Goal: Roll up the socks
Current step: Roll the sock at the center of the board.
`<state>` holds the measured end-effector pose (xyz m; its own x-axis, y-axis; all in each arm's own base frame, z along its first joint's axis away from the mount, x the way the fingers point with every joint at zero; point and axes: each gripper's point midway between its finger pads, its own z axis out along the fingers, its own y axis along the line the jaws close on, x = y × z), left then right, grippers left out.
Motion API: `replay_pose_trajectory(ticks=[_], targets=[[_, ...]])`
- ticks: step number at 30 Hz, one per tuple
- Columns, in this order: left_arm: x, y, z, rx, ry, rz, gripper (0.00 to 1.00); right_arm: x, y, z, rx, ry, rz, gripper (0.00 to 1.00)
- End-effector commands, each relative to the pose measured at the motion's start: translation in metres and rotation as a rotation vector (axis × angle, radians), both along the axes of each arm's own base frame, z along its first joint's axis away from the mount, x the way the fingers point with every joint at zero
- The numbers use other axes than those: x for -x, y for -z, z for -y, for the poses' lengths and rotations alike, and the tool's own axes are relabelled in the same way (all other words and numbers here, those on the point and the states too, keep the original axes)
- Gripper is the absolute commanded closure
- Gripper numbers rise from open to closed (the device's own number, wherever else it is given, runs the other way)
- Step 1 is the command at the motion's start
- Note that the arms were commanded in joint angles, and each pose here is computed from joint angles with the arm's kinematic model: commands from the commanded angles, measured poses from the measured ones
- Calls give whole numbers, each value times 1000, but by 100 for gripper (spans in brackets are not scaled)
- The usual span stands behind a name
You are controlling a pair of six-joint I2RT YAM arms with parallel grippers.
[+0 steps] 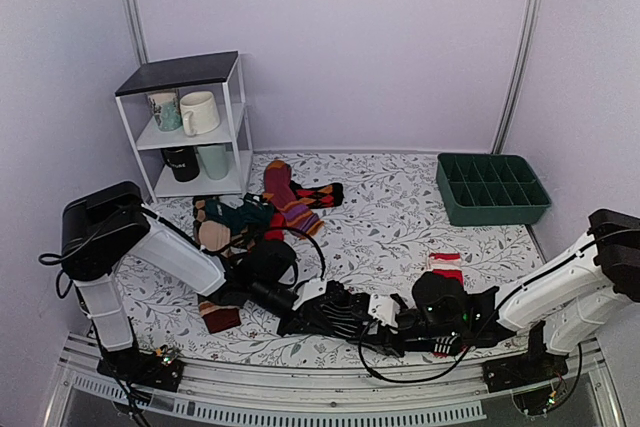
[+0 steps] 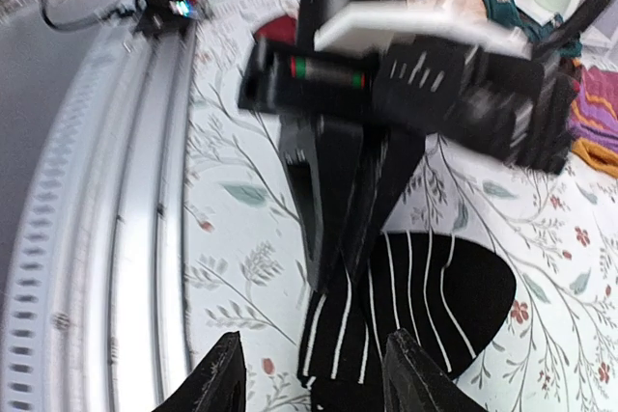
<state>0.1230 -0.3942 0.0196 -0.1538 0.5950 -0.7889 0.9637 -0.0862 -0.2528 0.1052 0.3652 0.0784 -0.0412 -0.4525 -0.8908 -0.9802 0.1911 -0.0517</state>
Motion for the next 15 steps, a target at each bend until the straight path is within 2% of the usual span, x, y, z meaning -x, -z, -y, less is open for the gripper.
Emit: replay_pose_trajectory(ticks=[1,11,15], targets=[[18,38,-28,-161,-1,-123,100,-17,28,-3,155,87,153,50],[17,39,-28,-160,-4,-128,100,-10,45,-12,208,60,145,52],[17,39,-28,-161,-2,-131,100,-7,54,-8,232,74,116,57]])
